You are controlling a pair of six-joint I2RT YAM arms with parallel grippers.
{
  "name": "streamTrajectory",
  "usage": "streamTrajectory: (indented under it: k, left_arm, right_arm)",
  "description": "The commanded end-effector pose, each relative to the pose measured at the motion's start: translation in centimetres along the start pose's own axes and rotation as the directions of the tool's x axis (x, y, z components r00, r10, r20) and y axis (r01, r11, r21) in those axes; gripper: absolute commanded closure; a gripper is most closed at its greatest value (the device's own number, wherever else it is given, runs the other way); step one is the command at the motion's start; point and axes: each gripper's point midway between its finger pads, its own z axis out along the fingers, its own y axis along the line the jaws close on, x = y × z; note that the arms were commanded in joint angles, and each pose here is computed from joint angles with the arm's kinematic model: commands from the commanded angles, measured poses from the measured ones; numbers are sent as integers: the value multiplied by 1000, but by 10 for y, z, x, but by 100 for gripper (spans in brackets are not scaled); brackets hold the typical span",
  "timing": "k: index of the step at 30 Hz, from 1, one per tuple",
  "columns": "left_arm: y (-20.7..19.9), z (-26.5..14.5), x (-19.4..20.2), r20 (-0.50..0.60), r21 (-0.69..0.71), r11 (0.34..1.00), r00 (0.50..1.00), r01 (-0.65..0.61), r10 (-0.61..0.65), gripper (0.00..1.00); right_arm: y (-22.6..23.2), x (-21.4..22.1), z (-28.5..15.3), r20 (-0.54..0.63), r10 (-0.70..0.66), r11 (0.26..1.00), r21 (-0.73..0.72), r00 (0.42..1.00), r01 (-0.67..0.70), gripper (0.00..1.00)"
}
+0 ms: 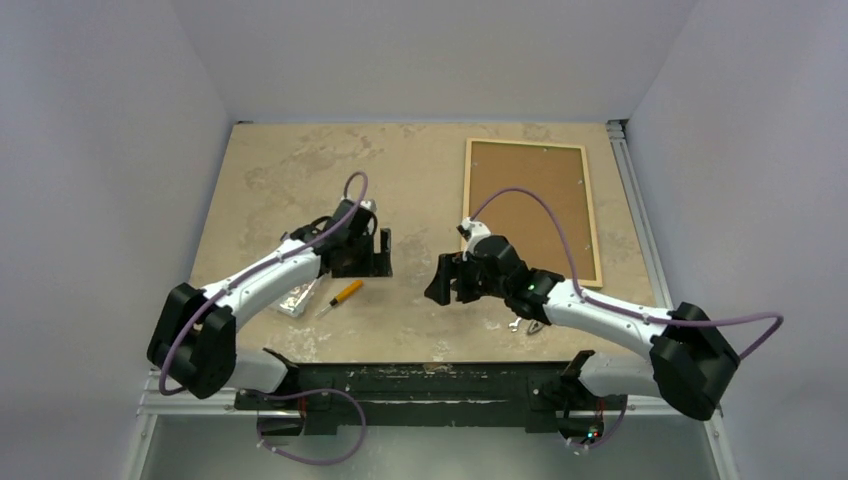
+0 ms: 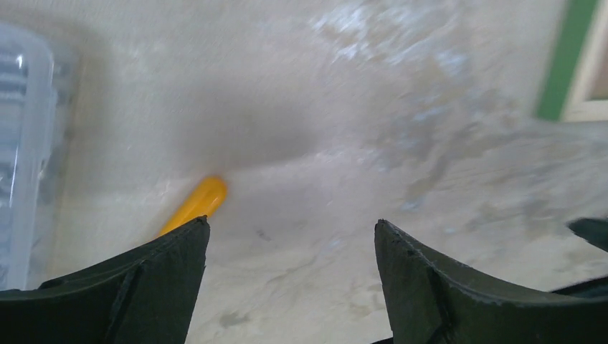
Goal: Take the photo out of the frame
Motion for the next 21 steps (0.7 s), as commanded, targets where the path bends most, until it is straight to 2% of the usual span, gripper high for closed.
streamTrajectory:
  k: [1,3,8,13,21]
  left_arm:
    - [42,-1,12,-12,-251,957,989,-146,147,19]
    - [44,2,15,-21,-279,947,987,-161,161,26]
    - [49,12,16,-37,-331,922,979,-199,198,36]
    - [53,24,20,-61,-347,911,975,-222,214,39]
    - [52,32,26,-110,-346,912,974,-222,196,53]
  right_arm:
    - [71,-9,-2,55,45,948,-316,997,-26,28]
    - [79,0,-5,47,45,932,-362,998,-25,28]
    - [71,21,-9,0,9,935,-354,1000,-8,28]
    - [64,29,-19,19,53,929,-368,998,-42,28]
    - [49,25,-23,81,111,946,-313,991,-80,28]
